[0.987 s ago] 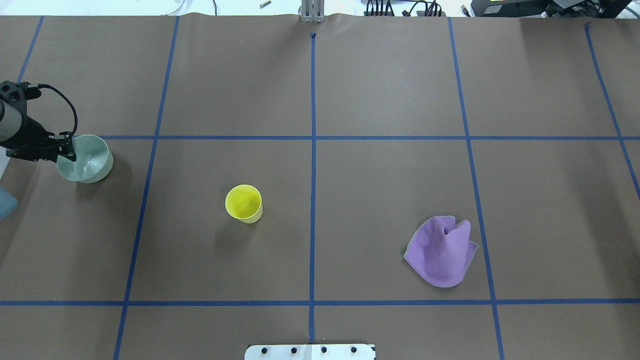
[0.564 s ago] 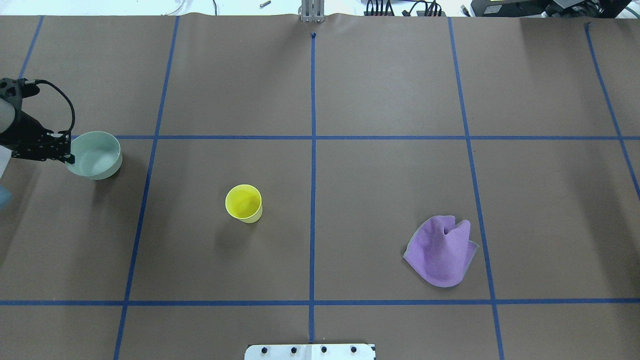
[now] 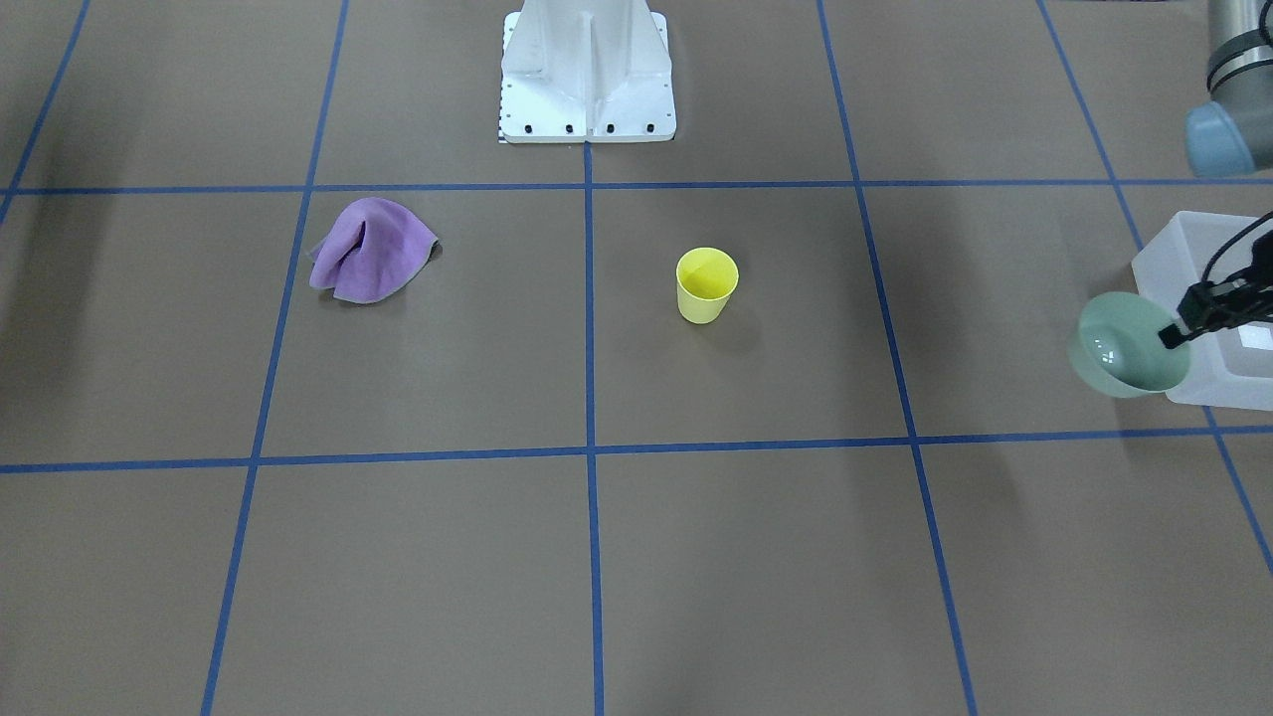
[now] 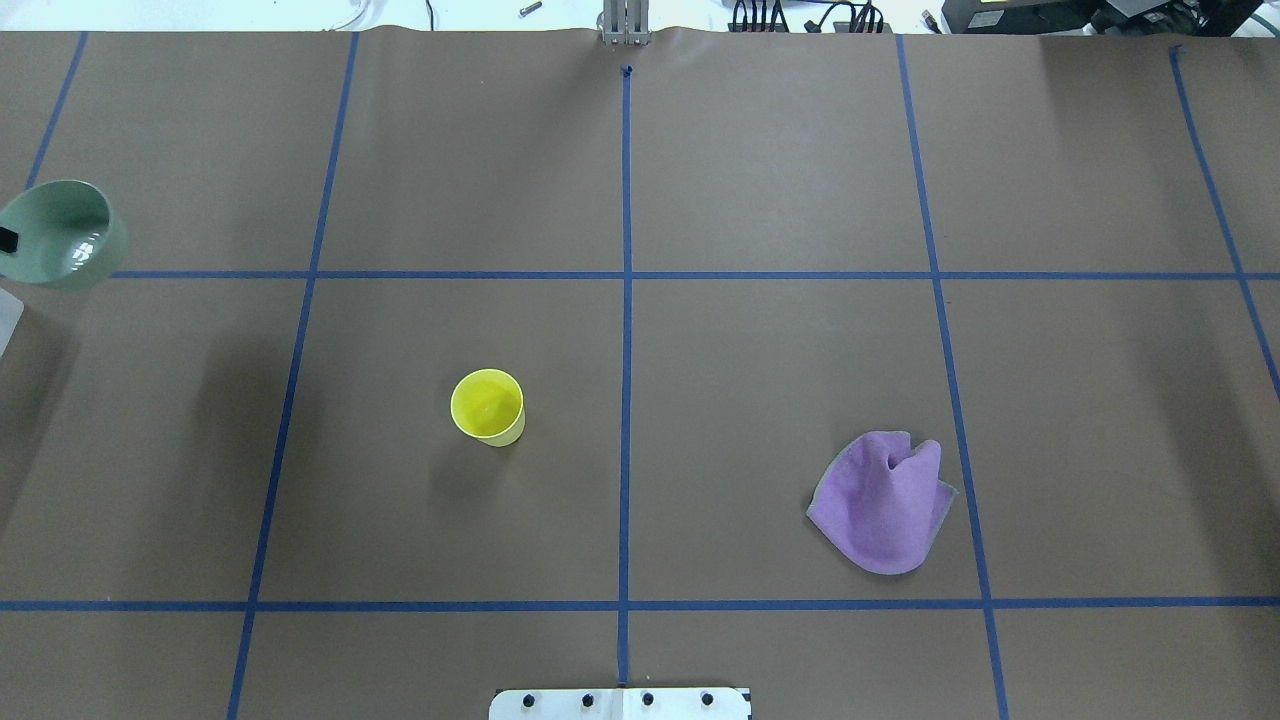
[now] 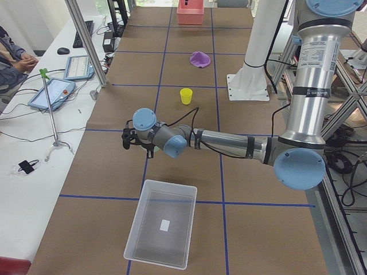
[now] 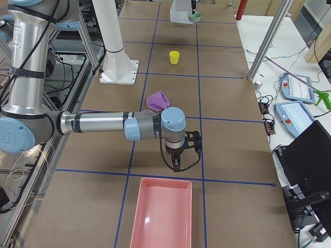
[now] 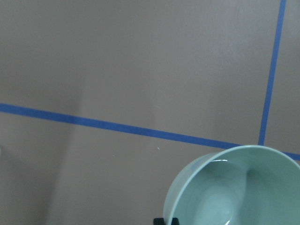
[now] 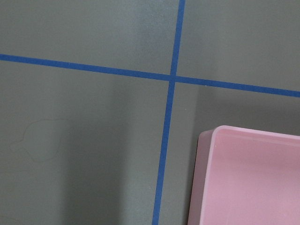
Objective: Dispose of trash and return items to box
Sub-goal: 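Lift the bowl with the left gripper and place it in the clear bin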
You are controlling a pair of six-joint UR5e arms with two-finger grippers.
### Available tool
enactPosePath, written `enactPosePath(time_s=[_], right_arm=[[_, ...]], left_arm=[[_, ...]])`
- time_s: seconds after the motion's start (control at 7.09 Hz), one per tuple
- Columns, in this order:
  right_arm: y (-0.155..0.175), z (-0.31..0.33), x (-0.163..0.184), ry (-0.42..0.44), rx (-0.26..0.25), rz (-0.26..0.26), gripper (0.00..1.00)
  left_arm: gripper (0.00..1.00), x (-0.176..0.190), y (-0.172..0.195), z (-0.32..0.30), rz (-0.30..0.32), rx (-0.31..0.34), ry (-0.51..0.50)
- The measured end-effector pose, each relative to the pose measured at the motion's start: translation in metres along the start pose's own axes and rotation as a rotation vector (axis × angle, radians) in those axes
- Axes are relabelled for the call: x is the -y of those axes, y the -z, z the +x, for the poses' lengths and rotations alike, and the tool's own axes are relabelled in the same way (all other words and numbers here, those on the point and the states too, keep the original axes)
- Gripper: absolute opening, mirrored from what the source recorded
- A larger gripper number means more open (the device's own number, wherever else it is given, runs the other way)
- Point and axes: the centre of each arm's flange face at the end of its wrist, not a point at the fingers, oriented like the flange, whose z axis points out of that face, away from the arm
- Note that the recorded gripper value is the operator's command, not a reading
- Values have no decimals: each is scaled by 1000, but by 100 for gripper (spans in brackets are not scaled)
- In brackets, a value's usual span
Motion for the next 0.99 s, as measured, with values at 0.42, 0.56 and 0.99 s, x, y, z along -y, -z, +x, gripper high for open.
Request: enactPosePath(time_s=[0.42, 0.56, 0.99], right_arm=[[-1, 0, 0, 2, 0, -2, 100], [-1, -1, 0, 3, -1, -3, 100], [-5, -2, 0, 7, 0, -10, 100]], left_arm=[[0, -6, 70, -184, -14, 87, -183], [0, -15, 65, -227, -34, 86, -203], [0, -26, 16, -321, -53, 82, -228]])
